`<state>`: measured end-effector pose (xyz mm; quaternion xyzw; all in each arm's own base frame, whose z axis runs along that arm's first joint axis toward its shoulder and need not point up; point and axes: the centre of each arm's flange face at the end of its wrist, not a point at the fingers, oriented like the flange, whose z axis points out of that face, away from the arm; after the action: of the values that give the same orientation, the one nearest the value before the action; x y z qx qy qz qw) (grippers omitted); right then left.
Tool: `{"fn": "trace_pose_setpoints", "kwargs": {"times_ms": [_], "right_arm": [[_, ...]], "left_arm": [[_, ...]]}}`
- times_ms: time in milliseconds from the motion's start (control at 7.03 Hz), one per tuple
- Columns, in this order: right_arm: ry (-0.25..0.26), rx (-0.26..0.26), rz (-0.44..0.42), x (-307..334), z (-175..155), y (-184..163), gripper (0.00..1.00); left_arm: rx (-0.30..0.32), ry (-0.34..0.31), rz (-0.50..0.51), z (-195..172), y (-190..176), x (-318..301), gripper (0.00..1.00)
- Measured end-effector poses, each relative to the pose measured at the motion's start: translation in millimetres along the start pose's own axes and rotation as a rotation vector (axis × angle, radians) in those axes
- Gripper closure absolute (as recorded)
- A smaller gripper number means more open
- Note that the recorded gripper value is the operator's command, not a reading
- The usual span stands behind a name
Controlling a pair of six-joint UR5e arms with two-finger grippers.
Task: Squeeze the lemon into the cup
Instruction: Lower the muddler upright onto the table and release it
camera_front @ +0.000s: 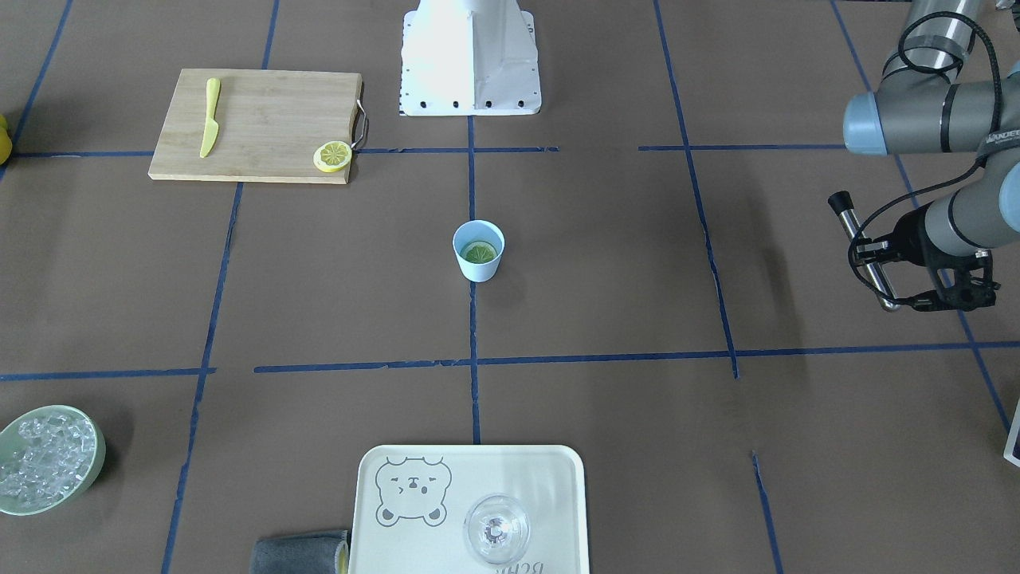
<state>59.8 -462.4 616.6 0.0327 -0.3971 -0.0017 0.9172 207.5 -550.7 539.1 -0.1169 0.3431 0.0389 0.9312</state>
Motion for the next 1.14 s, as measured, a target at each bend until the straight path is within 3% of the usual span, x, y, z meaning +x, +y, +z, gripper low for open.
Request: {"fn": "trace_pose_setpoints", "kwargs": {"times_ms": [284, 427, 569, 1138], "right_arm": [[0.000, 0.000, 0.001, 0.3, 0.3, -0.2, 0.00], [0.000, 0.000, 0.001, 0.3, 0.3, -0.3, 0.00], [0.000, -0.001, 0.001, 0.4, 0.4, -0.2, 0.00], [0.000, -0.001, 0.000, 0.8, 0.7, -0.2, 0.00]], "left_arm": [[-0.010, -0.001, 0.025, 19.0, -1.9, 6.7, 1.00], [-0.018, -0.003, 0.036, 26.3, -1.0, 11.3, 0.81], [-0.027, -0.006, 0.042, 32.5, -0.2, 14.4, 0.01], [-0.038, -0.012, 0.044, 40.0, 0.1, 14.4, 0.00]]}}
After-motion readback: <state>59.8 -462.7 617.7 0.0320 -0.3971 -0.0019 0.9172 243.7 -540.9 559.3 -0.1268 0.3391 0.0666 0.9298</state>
